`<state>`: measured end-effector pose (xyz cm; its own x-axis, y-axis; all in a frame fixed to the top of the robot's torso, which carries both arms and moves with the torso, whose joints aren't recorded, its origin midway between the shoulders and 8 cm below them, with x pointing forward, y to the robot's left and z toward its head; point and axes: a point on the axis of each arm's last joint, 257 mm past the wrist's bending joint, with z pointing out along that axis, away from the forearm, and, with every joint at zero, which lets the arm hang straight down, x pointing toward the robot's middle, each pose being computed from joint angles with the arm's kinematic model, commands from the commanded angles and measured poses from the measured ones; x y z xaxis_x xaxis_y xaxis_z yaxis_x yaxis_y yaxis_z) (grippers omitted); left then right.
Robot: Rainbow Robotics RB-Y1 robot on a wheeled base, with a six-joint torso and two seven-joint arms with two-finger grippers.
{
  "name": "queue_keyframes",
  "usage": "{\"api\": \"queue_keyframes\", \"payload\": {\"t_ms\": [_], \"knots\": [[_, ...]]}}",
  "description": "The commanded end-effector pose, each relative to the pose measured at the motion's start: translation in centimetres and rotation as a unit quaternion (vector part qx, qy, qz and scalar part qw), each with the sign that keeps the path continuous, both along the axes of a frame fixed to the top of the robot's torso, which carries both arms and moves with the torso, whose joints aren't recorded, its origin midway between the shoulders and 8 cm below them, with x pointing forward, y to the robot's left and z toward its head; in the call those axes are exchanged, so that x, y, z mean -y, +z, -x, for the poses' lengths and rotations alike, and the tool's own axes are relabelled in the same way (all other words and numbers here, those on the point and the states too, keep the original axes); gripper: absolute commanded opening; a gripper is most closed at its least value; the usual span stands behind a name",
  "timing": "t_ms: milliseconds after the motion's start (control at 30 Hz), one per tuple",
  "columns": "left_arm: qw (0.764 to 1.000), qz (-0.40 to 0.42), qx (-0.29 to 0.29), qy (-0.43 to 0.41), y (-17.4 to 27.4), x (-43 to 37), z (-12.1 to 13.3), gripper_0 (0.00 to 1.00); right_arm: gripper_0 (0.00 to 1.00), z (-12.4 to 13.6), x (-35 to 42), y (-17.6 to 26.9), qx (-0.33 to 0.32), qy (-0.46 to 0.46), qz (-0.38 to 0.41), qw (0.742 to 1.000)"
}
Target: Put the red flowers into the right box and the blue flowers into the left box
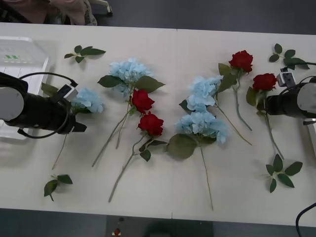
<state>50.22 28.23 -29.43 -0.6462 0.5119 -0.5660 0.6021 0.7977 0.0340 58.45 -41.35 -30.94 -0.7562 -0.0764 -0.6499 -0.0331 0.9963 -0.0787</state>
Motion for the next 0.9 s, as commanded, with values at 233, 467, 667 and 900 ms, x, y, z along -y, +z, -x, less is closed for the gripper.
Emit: {"api": "queue_keyframes", "payload": {"t_ms": [233,467,667,900], "knots": [[1.000,0.004,0.002,-0.002,0.1,0.7,-1.7,1.00,0.55,-1.4,-0.7,1.7,0.016,-0.016,-0.007,1.000],[1.000,-0.016,0.001,-0.007,-0.7,0.4,-1.6,1.00,0.46,-1.5,-1.0,1.3,0.017,-0.016,-0.007,1.000],[1.000,-0.028,0.002,-0.009,-1.3,0.3,-1.6,1.00,0.46,-1.2,-0.8,0.8,0.011,-0.020,-0.009,1.000],[1.000,-0.029,0.002,-0.010,-1.6,0.6,-1.6,1.00,0.00,-1.0,-0.7,0.5,0.008,-0.022,-0.010,1.000]]}}
